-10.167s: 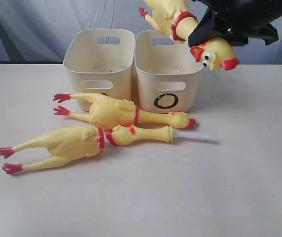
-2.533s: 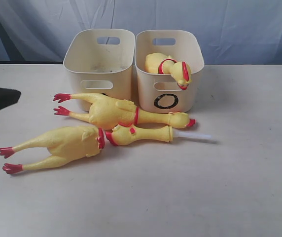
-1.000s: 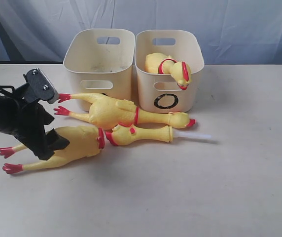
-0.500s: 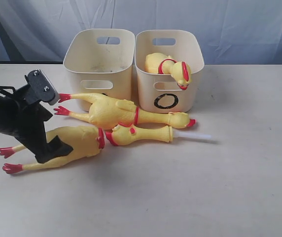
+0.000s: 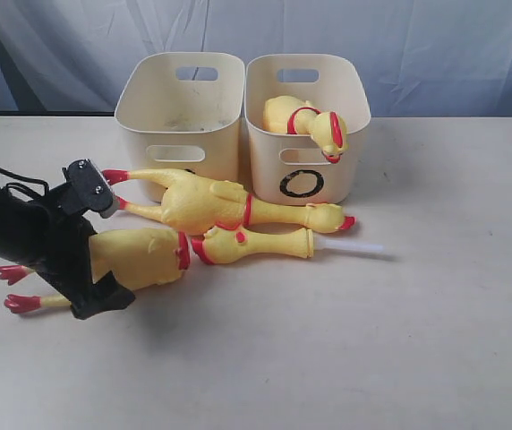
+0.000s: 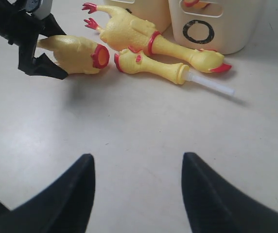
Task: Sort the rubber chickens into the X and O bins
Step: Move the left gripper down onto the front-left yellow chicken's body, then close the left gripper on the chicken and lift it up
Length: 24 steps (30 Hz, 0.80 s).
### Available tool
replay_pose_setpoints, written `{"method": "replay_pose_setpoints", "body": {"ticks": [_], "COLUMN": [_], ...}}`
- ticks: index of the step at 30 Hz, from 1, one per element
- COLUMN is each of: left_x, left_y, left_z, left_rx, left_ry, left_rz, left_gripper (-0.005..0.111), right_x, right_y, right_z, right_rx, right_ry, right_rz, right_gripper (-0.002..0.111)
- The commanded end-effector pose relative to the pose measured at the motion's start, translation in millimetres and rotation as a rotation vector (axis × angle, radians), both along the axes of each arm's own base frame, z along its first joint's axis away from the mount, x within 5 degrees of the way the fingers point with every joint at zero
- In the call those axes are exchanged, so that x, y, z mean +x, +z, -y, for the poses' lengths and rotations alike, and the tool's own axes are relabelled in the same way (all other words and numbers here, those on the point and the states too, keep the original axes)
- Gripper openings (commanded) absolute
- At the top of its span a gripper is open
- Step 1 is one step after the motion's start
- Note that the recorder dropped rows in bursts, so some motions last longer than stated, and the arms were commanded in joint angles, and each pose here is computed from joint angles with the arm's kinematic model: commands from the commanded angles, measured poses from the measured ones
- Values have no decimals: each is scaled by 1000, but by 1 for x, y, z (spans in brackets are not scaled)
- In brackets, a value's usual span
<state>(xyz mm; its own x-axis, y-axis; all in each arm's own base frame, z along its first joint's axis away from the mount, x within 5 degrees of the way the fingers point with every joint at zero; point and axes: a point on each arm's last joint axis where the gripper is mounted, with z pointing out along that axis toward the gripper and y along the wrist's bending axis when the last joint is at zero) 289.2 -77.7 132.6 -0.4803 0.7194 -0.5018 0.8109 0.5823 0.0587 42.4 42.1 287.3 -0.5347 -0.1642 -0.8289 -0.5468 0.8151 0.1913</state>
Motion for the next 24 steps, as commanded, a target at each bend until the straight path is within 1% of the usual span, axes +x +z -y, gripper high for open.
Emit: {"method": "replay_pose_setpoints", "body": {"ticks": [1, 4, 6, 8, 11, 13, 15, 16, 18, 20, 24], "left_x": [3, 5, 5, 5, 5, 5, 6, 6, 6, 6, 3], "left_y": [2, 3, 3, 3, 3, 3, 4, 4, 4, 4, 4], "left_z": [4, 5, 5, 5, 5, 5, 6, 6, 6, 7, 10], "left_rx": [-36, -65, -59, -58, -61, -75, -92, -98, -99, -102, -126], "left_ry": [21, 61, 48, 46, 47, 65, 88, 98, 100, 88, 59], "left_rz": [24, 24, 31, 31, 30, 28, 25, 25, 25, 19, -3], "left_gripper": [99, 99, 99, 99, 99, 99, 97, 93, 81, 68, 48], "right_x": [0, 0, 0, 0, 0, 0, 0, 0, 0, 0, 0], "right_y": [0, 0, 0, 0, 0, 0, 0, 0, 0, 0, 0], "right_z": [0, 0, 0, 0, 0, 0, 0, 0, 0, 0, 0], "right_rx": [6, 6, 6, 6, 6, 6, 6, 6, 6, 6, 6], "right_ry": [-1, -1, -1, -1, -1, -1, -1, -1, -1, -1, -1], "right_rz": [13, 13, 13, 13, 13, 13, 13, 13, 13, 13, 13], "right_gripper": [51, 49, 45, 39, 27, 19, 11, 7, 0, -1, -1]}}
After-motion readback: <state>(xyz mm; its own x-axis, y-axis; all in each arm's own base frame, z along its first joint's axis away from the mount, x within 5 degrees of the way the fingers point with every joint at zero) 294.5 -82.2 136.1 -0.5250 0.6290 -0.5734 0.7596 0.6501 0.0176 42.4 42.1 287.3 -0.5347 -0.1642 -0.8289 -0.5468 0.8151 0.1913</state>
